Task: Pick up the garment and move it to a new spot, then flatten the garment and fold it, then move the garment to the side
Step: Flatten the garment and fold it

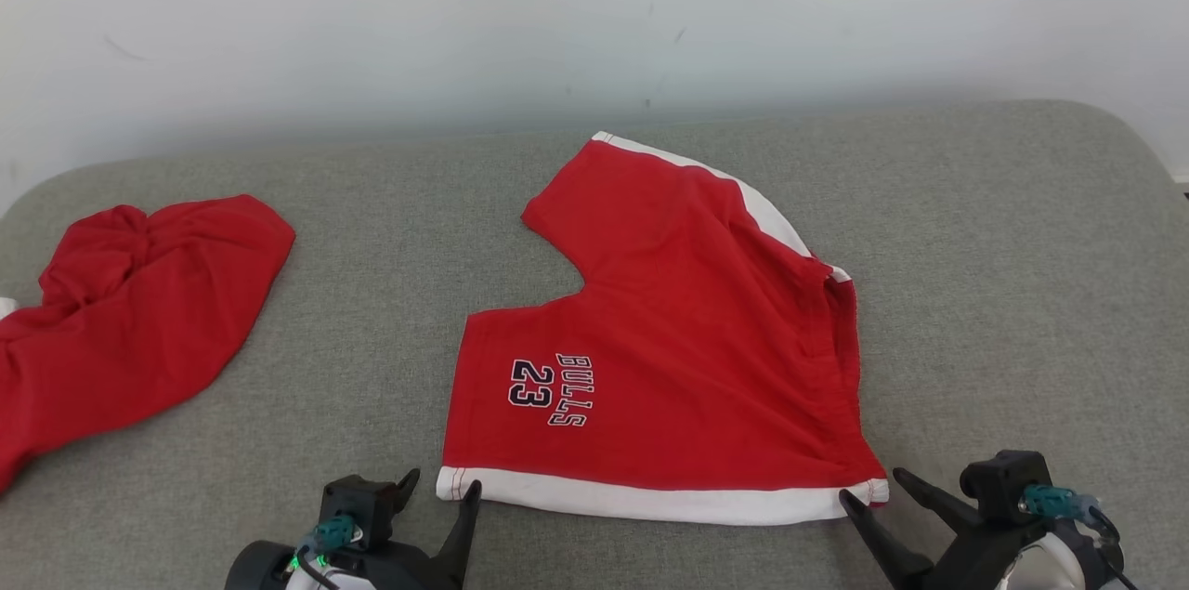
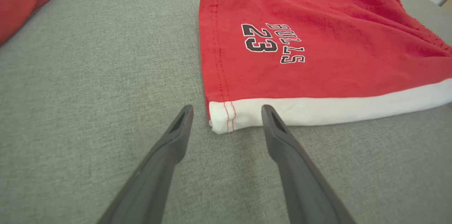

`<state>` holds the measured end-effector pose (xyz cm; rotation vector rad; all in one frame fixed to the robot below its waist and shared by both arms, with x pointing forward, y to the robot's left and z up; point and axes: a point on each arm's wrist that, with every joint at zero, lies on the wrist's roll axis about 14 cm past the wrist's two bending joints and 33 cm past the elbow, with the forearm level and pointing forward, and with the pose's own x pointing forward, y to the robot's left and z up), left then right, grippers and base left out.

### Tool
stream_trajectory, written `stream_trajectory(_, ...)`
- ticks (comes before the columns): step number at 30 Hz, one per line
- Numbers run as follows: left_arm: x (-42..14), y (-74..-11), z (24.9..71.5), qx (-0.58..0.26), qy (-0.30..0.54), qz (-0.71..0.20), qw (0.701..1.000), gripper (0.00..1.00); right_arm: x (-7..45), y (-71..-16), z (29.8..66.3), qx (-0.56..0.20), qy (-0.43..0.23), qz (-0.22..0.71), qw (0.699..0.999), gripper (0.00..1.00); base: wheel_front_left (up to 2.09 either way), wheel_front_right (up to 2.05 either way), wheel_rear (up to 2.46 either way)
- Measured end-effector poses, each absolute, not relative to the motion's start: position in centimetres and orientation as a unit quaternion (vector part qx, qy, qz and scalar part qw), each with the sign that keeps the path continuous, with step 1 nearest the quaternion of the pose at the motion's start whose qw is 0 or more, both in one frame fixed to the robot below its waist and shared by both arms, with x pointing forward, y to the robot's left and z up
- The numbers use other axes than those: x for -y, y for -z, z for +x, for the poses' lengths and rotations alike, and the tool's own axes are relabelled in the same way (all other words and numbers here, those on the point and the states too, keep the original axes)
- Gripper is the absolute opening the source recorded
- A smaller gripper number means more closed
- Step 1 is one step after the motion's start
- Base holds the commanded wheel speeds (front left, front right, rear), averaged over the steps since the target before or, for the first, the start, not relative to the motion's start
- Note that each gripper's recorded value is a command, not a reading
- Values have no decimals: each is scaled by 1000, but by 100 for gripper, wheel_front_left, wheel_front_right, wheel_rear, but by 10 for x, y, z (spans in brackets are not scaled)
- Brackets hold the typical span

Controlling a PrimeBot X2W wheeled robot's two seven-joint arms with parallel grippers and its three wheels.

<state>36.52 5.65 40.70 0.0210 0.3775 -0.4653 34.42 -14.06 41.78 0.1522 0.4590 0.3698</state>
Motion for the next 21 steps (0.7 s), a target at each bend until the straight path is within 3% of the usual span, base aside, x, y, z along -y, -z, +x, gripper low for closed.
stream_trajectory(13, -57, -394, 366, -214, 233, 37, 948, 100, 141, -408, 345, -245, -182, 50, 951, 98, 0, 0, 0)
stream_trajectory(14, -56, -392, 365, -216, 237, 47, 946, 84, 140, -407, 344, -245, -183, 49, 951, 91, 0, 0, 0)
stream_trajectory(15, -55, -391, 365, -216, 240, 53, 945, 47, 139, -407, 344, -247, -184, 48, 950, 53, 0, 0, 0)
stream_trajectory(16, -54, -391, 365, -214, 245, 62, 944, 37, 138, -406, 344, -248, -184, 49, 950, 43, 0, 0, 0)
stream_trajectory(17, -54, -393, 367, -211, 247, 70, 943, 11, 137, -407, 345, -247, -185, 48, 950, 36, 0, 0, 0)
stream_trajectory(18, -54, -393, 369, -210, 247, 73, 943, 0, 137, -408, 347, -245, -185, 45, 951, 29, 0, 0, 0)
stream_trajectory(20, -52, -393, 370, -208, 255, 100, 939, 0, 138, -408, 349, -244, -184, 42, 951, 16, 0, 0, 0)
stream_trajectory(21, -52, -395, 372, -204, 256, 105, 939, 0, 137, -406, 348, -250, -186, 39, 949, 0, 0, 0, 0)
